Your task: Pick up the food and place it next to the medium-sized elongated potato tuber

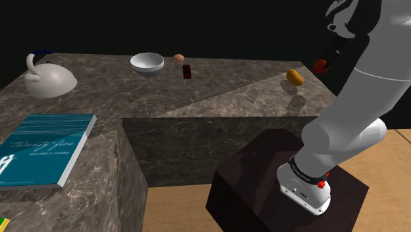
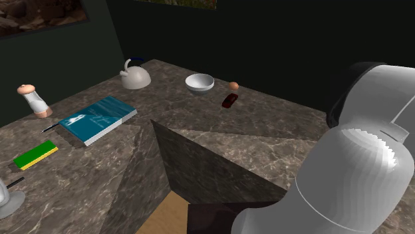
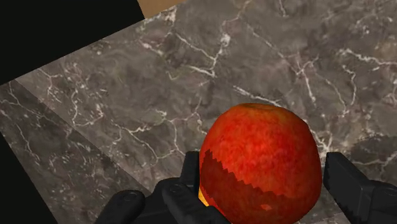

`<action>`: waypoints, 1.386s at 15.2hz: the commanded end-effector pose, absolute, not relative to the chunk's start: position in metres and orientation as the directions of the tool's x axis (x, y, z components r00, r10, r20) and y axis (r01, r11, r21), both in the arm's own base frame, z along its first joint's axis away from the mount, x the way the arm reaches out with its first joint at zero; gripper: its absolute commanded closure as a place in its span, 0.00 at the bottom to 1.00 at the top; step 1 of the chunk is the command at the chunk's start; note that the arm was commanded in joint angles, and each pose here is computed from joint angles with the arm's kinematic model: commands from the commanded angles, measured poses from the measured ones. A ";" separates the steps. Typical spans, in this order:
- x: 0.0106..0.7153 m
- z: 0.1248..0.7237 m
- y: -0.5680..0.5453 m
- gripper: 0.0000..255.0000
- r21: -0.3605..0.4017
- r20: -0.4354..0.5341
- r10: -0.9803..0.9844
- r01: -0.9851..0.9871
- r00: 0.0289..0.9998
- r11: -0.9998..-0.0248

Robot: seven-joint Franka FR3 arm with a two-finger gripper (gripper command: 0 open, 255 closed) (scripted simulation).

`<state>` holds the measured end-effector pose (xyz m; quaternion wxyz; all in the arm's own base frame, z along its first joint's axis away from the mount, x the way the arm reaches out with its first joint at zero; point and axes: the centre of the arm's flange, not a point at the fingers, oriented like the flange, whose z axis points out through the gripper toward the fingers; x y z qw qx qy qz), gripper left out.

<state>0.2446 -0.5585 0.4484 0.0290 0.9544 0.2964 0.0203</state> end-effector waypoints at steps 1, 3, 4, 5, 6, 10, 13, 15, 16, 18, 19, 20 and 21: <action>0.245 0.437 -0.560 1.00 0.068 0.022 0.567 0.565 0.823 -0.823; 0.245 0.427 -0.560 1.00 0.068 0.022 0.567 0.565 0.823 -0.823; 0.245 0.421 -0.560 1.00 0.068 0.022 0.567 0.565 0.823 -0.823; 0.245 0.416 -0.560 1.00 0.068 0.022 0.567 0.565 0.823 -0.823; 0.245 0.411 -0.560 1.00 0.068 0.022 0.567 0.565 0.823 -0.823; 0.245 0.390 -0.560 1.00 0.068 0.022 0.567 0.565 0.823 -0.823; 0.245 0.374 -0.560 1.00 0.068 0.022 0.567 0.565 0.823 -0.823; 0.245 0.363 -0.560 1.00 0.068 0.022 0.567 0.565 0.823 -0.823; 0.245 0.358 -0.560 1.00 0.068 0.022 0.567 0.565 0.823 -0.823; 0.245 0.352 -0.560 1.00 0.068 0.021 0.567 0.565 0.823 -0.823; 0.245 0.352 -0.560 1.00 0.068 0.022 0.567 0.565 0.823 -0.823; 0.245 0.352 -0.560 1.00 0.068 0.022 0.567 0.565 0.823 -0.823; 0.245 0.352 -0.560 1.00 0.068 0.022 0.567 0.565 0.823 -0.823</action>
